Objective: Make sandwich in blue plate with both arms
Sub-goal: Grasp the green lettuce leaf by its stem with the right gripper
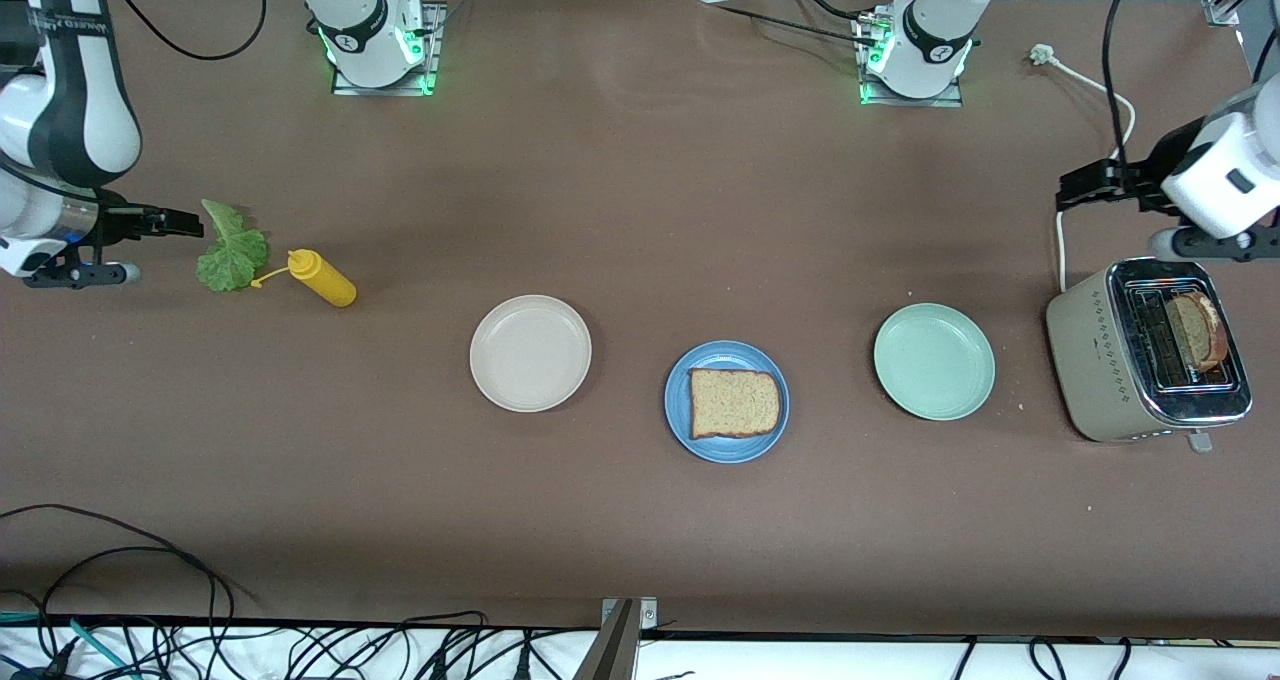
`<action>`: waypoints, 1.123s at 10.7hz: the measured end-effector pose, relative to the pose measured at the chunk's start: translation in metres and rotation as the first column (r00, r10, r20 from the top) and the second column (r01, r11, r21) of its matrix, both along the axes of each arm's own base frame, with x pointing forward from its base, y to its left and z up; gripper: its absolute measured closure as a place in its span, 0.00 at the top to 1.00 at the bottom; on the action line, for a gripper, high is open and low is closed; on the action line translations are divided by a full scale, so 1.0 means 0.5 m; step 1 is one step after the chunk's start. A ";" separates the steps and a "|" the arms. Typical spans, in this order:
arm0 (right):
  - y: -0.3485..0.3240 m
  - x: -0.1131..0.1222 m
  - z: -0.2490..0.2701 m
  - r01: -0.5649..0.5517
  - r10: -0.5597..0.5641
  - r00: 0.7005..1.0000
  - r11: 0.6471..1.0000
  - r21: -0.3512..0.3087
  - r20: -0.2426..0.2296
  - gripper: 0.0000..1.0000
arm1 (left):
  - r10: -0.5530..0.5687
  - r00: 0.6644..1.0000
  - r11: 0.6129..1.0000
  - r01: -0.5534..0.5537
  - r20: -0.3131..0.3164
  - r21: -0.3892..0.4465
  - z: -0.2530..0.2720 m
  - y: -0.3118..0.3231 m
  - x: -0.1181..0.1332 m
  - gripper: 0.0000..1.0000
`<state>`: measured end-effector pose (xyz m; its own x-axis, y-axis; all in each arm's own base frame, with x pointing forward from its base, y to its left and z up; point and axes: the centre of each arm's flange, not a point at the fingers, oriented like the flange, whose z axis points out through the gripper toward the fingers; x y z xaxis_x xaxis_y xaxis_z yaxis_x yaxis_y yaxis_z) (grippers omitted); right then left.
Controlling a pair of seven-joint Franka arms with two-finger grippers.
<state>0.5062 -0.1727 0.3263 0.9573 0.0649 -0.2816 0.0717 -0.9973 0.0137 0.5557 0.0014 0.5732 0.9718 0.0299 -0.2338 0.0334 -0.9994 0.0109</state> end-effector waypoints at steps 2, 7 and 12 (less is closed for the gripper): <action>-0.018 -0.030 -0.078 -0.007 0.007 1.000 1.000 0.002 -0.018 1.00 | 0.026 0.999 1.000 -0.026 0.047 -0.001 -0.003 0.033 -0.006 1.00; -0.048 -0.063 -0.233 -0.061 0.063 0.993 0.998 0.020 -0.097 1.00 | 0.032 0.991 0.999 -0.032 0.131 -0.004 -0.006 0.037 -0.043 1.00; -0.064 -0.095 -0.320 -0.074 0.081 0.980 0.996 0.044 -0.179 0.96 | 0.021 0.994 0.997 -0.028 0.109 0.066 -0.002 0.021 -0.049 1.00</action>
<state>0.4587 -0.2048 0.1662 0.8824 0.1508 -0.4456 0.1469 -0.9882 -0.0434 0.5314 0.0118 0.5721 0.9901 0.0662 -0.1242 0.0602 -0.9969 -0.0512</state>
